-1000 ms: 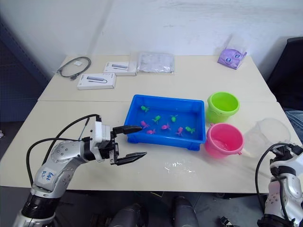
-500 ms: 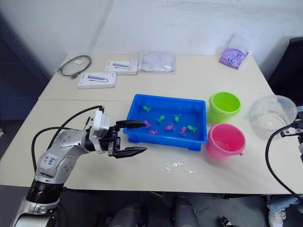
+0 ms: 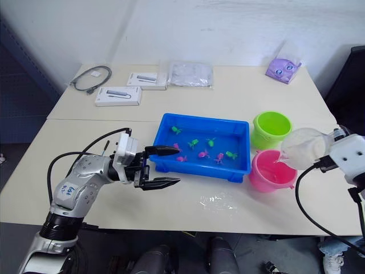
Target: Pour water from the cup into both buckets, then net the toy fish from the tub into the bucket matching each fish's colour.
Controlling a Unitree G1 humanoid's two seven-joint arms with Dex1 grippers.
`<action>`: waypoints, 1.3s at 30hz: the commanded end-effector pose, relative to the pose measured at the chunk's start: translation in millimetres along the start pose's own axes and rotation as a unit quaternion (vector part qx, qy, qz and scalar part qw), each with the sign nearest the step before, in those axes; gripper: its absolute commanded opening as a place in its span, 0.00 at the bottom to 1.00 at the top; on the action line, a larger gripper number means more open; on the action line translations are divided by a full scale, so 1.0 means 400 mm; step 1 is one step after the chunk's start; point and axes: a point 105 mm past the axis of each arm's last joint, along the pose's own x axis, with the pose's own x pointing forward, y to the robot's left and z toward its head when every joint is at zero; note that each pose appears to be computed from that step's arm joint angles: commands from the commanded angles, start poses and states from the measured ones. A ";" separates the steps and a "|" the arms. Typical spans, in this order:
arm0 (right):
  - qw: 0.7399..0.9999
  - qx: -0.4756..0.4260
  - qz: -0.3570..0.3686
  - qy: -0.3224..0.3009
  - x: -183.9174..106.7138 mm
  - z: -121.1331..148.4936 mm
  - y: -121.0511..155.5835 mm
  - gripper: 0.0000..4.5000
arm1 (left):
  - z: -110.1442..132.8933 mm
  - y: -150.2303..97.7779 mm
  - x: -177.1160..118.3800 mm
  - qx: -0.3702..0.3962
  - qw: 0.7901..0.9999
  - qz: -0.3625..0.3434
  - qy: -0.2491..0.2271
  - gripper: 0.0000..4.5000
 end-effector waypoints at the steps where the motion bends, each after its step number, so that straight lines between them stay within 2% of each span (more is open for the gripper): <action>1: 0.998 -0.054 -0.021 -0.040 -0.005 0.028 -0.015 0.01 | 0.027 -0.005 0.006 0.029 1.000 -0.004 -0.009 1.00; 13: 0.995 -0.088 -0.032 -0.039 -0.012 0.003 -0.004 0.01 | 0.019 -0.005 0.009 0.032 0.999 0.010 -0.009 1.00; 39: 0.989 -0.119 -0.070 -0.058 0.001 0.011 -0.015 0.01 | 0.031 -0.002 0.020 0.052 0.998 0.016 -0.019 1.00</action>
